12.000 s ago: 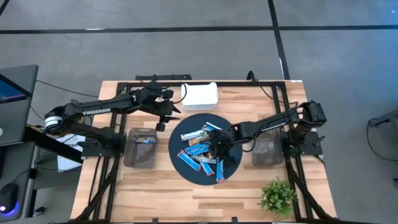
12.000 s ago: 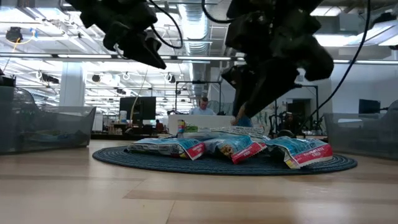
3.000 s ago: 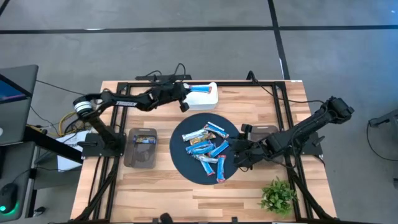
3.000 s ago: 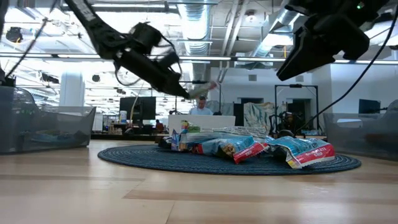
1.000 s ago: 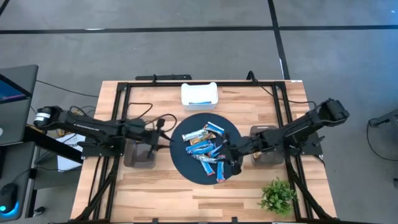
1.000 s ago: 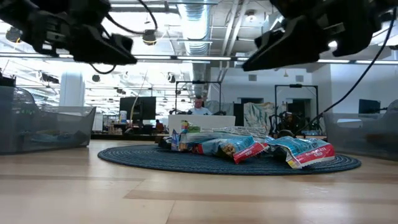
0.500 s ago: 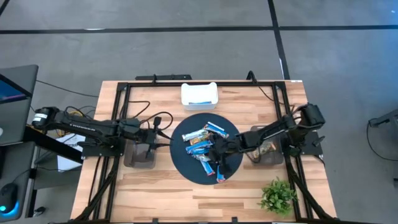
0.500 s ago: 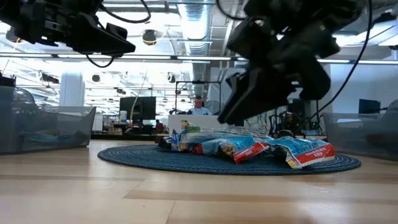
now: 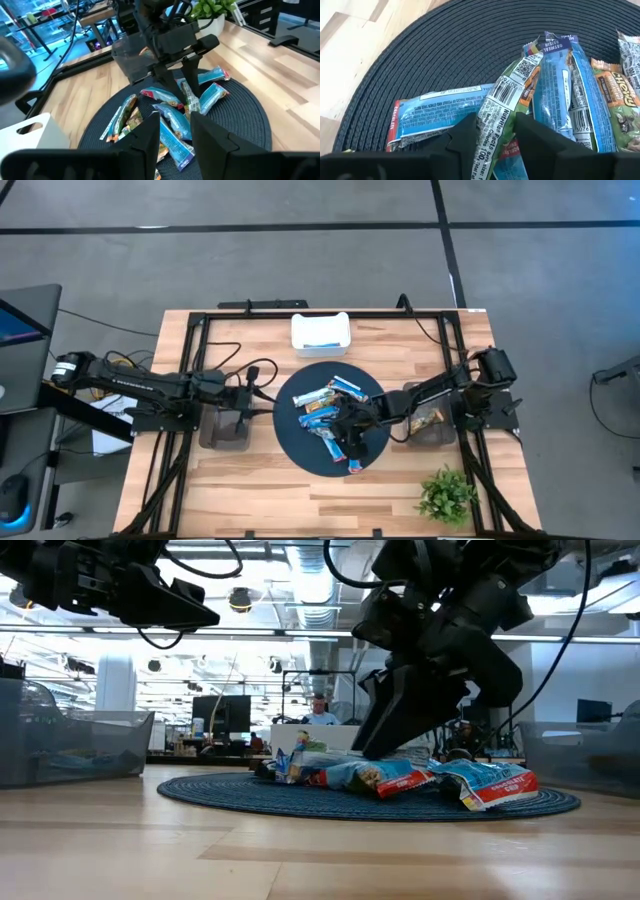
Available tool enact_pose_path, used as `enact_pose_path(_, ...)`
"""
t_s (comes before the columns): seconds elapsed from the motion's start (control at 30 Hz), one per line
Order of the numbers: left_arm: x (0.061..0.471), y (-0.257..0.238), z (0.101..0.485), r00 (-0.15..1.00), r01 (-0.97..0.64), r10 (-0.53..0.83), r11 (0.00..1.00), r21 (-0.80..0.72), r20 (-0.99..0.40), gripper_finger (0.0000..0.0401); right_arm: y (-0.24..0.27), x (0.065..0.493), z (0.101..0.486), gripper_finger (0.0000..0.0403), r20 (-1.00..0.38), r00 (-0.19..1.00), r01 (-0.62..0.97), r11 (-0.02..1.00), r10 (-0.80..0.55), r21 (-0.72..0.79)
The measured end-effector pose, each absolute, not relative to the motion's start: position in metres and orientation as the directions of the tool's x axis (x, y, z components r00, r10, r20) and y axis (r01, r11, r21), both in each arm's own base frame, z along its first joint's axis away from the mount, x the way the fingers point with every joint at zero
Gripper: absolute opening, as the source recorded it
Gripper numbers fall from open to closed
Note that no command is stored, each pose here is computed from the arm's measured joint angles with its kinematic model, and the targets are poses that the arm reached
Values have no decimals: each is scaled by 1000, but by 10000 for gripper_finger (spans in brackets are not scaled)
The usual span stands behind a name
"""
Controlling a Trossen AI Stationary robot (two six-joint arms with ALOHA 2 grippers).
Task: Pick and place Granola Bars by type
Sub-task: Put the orange granola bar into the right black bin
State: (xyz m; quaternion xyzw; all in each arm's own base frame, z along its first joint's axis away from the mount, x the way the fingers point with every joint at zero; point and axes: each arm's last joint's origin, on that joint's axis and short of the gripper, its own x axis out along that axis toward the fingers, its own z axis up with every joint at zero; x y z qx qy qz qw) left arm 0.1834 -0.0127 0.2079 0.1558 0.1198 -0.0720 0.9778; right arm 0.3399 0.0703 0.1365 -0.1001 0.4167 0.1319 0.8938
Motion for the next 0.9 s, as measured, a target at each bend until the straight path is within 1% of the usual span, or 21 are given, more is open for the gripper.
enact_pose_path(0.13, 183, -12, 208, 962, 170, -95, 943, 287, -257, 103, 70, 339, 136, 96, -780, 608, -330, 941, 150, -76)
enact_pose_path(0.4, 183, -12, 208, 962, 167, -92, 943, 287, -257, 103, 71, 341, 139, 8, -787, 599, -360, 927, 147, -101)
enact_pose_path(0.6, 183, -12, 208, 962, 167, -92, 943, 287, -257, 103, 71, 346, 146, 10, -772, 622, -357, 925, 130, -132)
enact_pose_path(0.8, 183, -12, 208, 962, 167, -92, 943, 287, -257, 103, 73, 356, 169, 3, -764, 634, -382, 908, 119, -175)
enact_pose_path(0.9, 183, -12, 208, 962, 167, -92, 945, 283, -259, 103, 71, 354, 187, 1, -797, 602, -337, 921, 51, -195)
